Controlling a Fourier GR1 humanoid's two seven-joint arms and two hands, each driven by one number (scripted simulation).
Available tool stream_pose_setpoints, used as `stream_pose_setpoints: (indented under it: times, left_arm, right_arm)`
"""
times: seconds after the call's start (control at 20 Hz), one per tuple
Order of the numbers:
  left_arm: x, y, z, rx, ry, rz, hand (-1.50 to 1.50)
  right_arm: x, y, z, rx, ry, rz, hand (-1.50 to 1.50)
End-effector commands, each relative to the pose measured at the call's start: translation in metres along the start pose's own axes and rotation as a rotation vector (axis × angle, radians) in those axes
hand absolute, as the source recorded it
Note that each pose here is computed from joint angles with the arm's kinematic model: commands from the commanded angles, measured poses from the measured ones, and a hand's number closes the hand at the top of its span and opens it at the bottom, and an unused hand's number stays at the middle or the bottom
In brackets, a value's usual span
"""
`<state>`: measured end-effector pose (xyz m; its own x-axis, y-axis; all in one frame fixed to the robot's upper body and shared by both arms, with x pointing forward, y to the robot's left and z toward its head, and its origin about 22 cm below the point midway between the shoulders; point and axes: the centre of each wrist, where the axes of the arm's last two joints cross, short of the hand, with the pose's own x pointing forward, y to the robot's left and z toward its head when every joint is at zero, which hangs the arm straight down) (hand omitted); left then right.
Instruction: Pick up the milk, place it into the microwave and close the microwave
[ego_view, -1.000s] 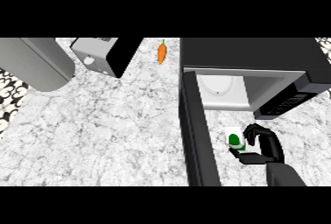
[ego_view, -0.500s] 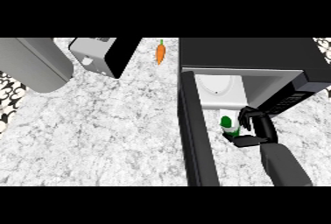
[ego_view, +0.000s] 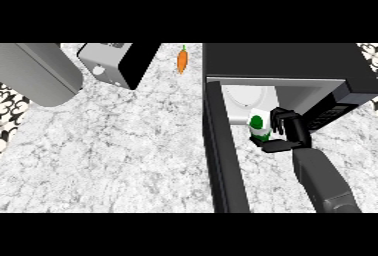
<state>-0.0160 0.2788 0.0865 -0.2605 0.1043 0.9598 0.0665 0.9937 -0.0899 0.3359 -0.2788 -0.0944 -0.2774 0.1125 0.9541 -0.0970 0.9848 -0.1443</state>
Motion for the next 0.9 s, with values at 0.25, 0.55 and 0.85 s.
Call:
stream_pose_setpoints:
  times: [0.25,0.55,0.85]
  left_arm:
    - [0.006,-0.001,-0.019,-0.043,-0.106,0.033,-1.50]
    - [0.004,0.003,-0.022,-0.068,-0.124,0.031,-1.50]
    - [-0.001,0.006,-0.027,-0.068,-0.121,0.019,-1.50]
  right_arm:
    - [0.054,-0.026,-0.077,0.001,-0.018,0.117,1.50]
    - [0.057,-0.033,-0.078,-0.098,-0.049,0.312,1.50]
    - [0.061,-0.044,-0.080,-0.168,-0.036,0.347,1.50]
